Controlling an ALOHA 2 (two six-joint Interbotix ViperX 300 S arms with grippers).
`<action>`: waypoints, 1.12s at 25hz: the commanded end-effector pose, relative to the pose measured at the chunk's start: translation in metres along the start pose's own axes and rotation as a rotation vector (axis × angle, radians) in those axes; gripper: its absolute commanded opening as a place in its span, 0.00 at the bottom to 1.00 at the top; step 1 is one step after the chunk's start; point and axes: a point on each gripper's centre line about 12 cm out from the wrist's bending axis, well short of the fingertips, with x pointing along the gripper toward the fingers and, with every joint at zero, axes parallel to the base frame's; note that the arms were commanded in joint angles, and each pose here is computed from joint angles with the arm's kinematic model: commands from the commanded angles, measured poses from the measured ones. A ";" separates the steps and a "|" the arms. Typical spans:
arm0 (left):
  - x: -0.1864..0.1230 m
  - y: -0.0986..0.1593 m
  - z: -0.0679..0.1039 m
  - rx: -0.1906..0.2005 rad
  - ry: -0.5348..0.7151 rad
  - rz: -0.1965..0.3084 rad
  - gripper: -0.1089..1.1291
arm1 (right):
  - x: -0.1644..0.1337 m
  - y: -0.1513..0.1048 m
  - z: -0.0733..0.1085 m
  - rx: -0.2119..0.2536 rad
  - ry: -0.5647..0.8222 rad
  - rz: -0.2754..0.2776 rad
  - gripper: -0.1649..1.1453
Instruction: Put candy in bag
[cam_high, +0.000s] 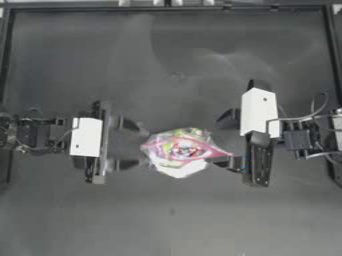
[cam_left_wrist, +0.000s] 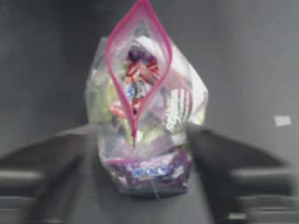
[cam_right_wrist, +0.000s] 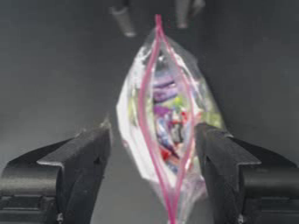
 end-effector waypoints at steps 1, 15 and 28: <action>-0.003 0.005 0.014 -0.004 -0.047 0.016 0.89 | -0.008 0.000 0.008 -0.002 -0.037 0.008 0.81; -0.030 0.013 0.035 -0.008 -0.084 0.034 0.90 | -0.027 -0.003 0.004 -0.048 -0.123 0.022 0.81; -0.074 0.012 0.062 -0.014 -0.145 0.028 0.90 | -0.055 -0.016 -0.022 -0.031 -0.246 0.067 0.81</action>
